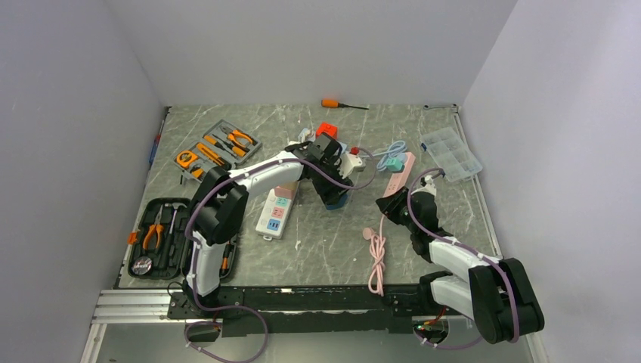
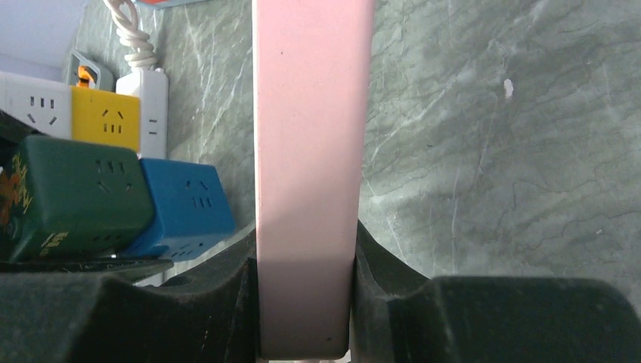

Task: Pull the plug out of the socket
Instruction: Place the plug at the center of the board.

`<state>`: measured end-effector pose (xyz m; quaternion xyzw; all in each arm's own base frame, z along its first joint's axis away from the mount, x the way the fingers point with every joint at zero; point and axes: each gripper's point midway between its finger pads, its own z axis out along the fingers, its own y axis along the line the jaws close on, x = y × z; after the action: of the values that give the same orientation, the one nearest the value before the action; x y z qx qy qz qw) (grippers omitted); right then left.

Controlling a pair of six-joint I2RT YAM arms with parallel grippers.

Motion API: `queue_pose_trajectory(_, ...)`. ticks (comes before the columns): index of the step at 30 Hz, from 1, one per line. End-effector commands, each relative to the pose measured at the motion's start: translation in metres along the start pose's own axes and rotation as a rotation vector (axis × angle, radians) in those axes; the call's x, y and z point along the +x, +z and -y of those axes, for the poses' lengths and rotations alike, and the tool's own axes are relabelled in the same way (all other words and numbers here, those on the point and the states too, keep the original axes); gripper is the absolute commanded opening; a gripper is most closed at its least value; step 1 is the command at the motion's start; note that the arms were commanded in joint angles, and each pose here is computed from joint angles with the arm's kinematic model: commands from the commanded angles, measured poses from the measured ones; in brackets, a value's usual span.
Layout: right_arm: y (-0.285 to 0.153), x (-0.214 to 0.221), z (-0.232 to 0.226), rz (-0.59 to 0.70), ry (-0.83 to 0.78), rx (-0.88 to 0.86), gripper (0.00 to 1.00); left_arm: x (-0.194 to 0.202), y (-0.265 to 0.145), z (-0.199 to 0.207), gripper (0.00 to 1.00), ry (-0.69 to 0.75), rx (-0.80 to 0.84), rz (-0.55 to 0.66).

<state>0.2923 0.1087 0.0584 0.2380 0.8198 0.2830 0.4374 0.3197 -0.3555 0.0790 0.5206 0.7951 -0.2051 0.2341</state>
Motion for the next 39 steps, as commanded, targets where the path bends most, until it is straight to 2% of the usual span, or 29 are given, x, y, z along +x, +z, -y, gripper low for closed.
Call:
queue_pose_trajectory(1,-0.006,-0.018,-0.046,0.061,-0.098,-0.216,0.0,-0.006,0.004,-0.007,0.25,0.092,-0.018,0.013)
queue_pose_trajectory(4,-0.008,-0.015,-0.05,0.05,-0.1,-0.239,0.0,0.002,0.009,-0.007,0.38,0.111,-0.026,-0.021)
queue_pose_trajectory(6,-0.009,-0.014,-0.054,0.04,-0.107,-0.261,0.0,0.004,0.01,-0.008,0.5,0.108,-0.035,-0.034)
queue_pose_trajectory(7,-0.009,-0.015,-0.057,0.035,-0.115,-0.27,0.0,0.004,0.01,-0.008,0.67,0.106,-0.031,-0.039)
queue_pose_trajectory(8,-0.009,-0.014,-0.058,0.024,-0.121,-0.273,0.0,0.003,0.008,-0.006,0.89,0.106,-0.025,-0.039)
queue_pose_trajectory(9,-0.009,-0.014,-0.059,0.02,-0.128,-0.271,0.0,0.001,0.006,-0.005,0.98,0.106,-0.017,-0.036)
queue_pose_trajectory(12,-0.009,-0.015,-0.06,0.011,-0.145,-0.268,0.0,-0.01,-0.007,0.006,0.99,0.115,0.032,-0.017)
queue_pose_trajectory(21,-0.009,-0.019,-0.066,0.007,-0.185,-0.272,0.0,-0.058,-0.081,0.023,0.99,0.196,0.128,0.089)
queue_pose_trajectory(27,-0.014,-0.027,-0.077,0.018,-0.231,-0.301,0.0,-0.094,-0.121,0.011,0.99,0.186,0.133,0.219)
queue_pose_trajectory(34,-0.016,-0.031,-0.107,-0.004,-0.305,-0.376,0.0,-0.147,-0.124,-0.005,0.99,0.324,0.06,0.446)
queue_pose_trajectory(39,-0.018,-0.029,-0.12,-0.008,-0.364,-0.394,0.0,-0.169,-0.115,-0.021,0.99,0.457,-0.019,0.509)
